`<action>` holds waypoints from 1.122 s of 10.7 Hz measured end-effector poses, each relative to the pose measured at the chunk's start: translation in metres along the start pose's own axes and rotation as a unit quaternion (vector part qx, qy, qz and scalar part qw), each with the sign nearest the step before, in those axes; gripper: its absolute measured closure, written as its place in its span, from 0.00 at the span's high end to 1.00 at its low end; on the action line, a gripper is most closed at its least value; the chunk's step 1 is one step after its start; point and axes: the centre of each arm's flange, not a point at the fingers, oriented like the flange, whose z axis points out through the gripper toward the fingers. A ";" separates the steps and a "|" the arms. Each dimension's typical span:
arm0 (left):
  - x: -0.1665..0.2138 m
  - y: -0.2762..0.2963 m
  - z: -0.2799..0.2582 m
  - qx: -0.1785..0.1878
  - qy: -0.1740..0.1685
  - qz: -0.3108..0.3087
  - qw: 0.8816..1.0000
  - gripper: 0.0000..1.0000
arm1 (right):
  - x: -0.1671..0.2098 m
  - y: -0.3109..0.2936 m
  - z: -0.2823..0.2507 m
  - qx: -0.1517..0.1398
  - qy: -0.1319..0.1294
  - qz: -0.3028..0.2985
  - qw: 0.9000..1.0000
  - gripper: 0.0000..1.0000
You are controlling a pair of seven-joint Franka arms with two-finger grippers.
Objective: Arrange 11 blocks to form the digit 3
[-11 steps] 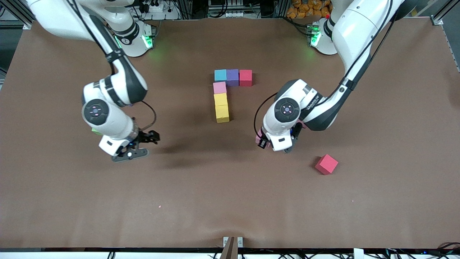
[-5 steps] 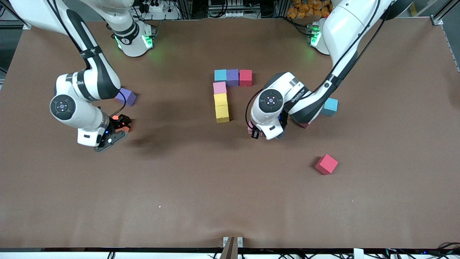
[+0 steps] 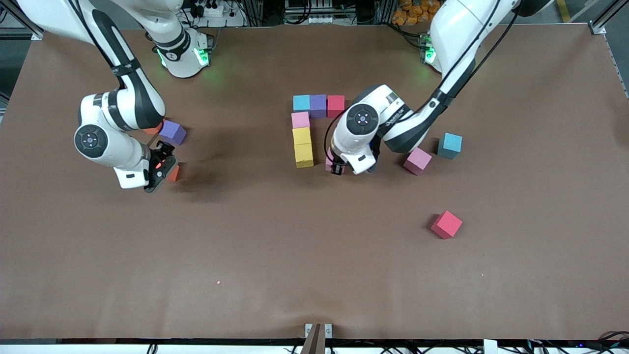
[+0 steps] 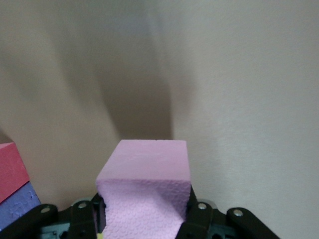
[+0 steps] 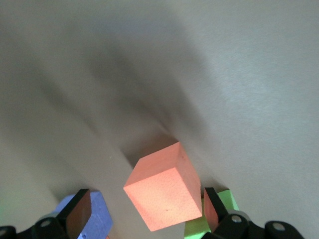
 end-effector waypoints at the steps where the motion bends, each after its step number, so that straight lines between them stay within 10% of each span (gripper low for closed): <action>1: -0.001 -0.006 0.009 -0.002 -0.002 -0.003 1.000 0.56 | -0.001 -0.002 0.004 0.002 -0.001 -0.039 0.999 1.00; 12: -0.024 -0.058 0.054 -0.014 -0.022 -0.122 0.992 0.56 | -0.011 -0.011 0.029 -0.005 0.010 -0.160 0.987 1.00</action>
